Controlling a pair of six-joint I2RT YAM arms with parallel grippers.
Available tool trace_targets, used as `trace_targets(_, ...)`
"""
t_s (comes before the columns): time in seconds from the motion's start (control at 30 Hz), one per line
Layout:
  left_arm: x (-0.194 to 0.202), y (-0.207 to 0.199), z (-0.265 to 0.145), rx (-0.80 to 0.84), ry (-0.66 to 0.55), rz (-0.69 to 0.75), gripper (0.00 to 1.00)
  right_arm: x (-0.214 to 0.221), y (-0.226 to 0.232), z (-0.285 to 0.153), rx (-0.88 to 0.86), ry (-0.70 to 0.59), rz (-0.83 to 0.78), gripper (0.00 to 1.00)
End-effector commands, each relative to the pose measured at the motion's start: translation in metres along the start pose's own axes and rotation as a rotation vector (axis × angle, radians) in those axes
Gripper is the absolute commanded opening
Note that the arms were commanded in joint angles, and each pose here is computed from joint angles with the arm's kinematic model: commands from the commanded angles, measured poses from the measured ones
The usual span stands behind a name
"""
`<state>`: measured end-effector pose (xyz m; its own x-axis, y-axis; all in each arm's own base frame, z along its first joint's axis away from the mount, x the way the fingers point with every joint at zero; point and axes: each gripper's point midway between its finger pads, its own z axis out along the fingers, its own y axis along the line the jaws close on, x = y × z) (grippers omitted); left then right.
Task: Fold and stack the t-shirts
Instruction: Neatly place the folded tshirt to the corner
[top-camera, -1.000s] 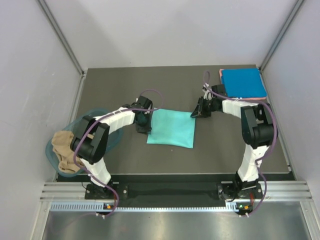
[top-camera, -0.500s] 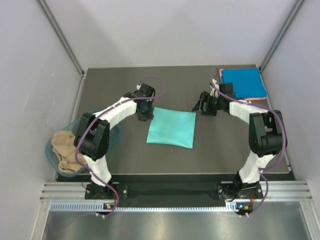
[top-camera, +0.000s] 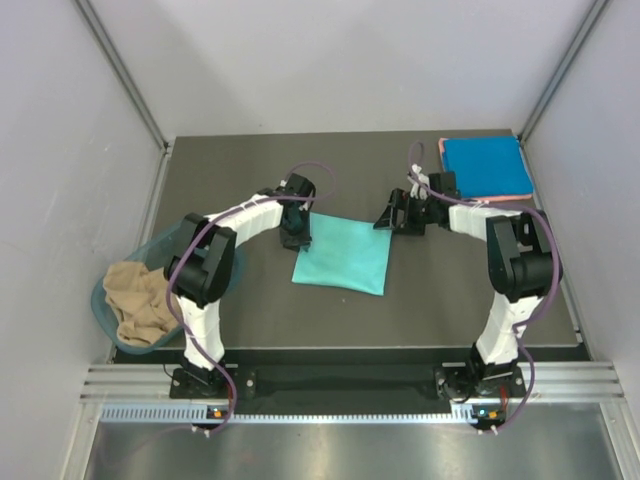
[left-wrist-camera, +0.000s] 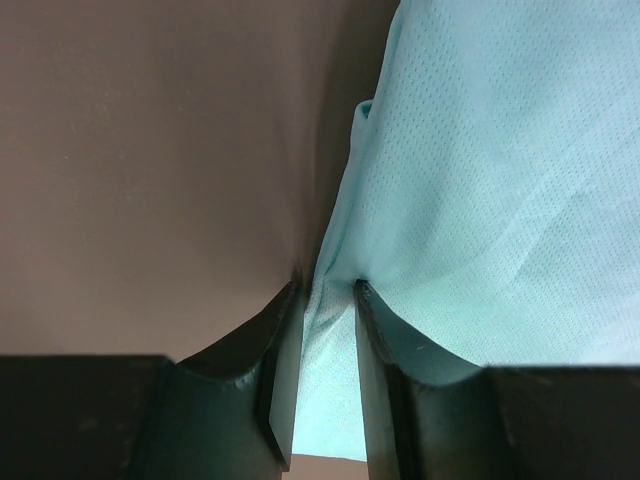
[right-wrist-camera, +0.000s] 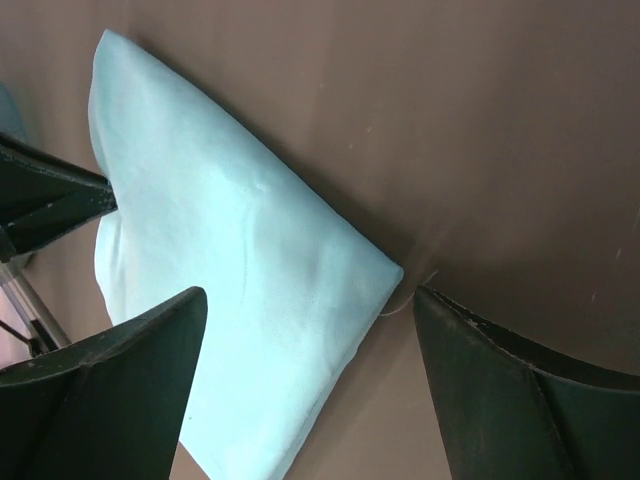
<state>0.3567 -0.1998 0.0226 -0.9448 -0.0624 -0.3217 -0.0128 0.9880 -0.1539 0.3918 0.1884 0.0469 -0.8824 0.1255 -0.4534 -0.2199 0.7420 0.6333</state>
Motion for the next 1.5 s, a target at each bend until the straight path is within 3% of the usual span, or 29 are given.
trace_targets(0.0,-0.007,0.023,0.017,-0.129,-0.015,0.016,0.32,0.008,-0.005,0.014,0.0,0.032,-0.057,0.86)
trace_targets(0.5,0.005,0.029,0.014,-0.123,-0.006,-0.02,0.32,0.051,-0.015,0.012,0.028,0.153,0.013,0.86)
trace_targets(1.2,0.017,0.032,0.016,-0.114,0.004,-0.027,0.33,0.068,-0.014,0.01,0.058,0.19,0.088,0.82)
trace_targets(1.47,0.019,0.031,0.018,-0.104,0.007,-0.032,0.33,0.072,-0.019,0.009,0.08,0.198,0.1,0.68)
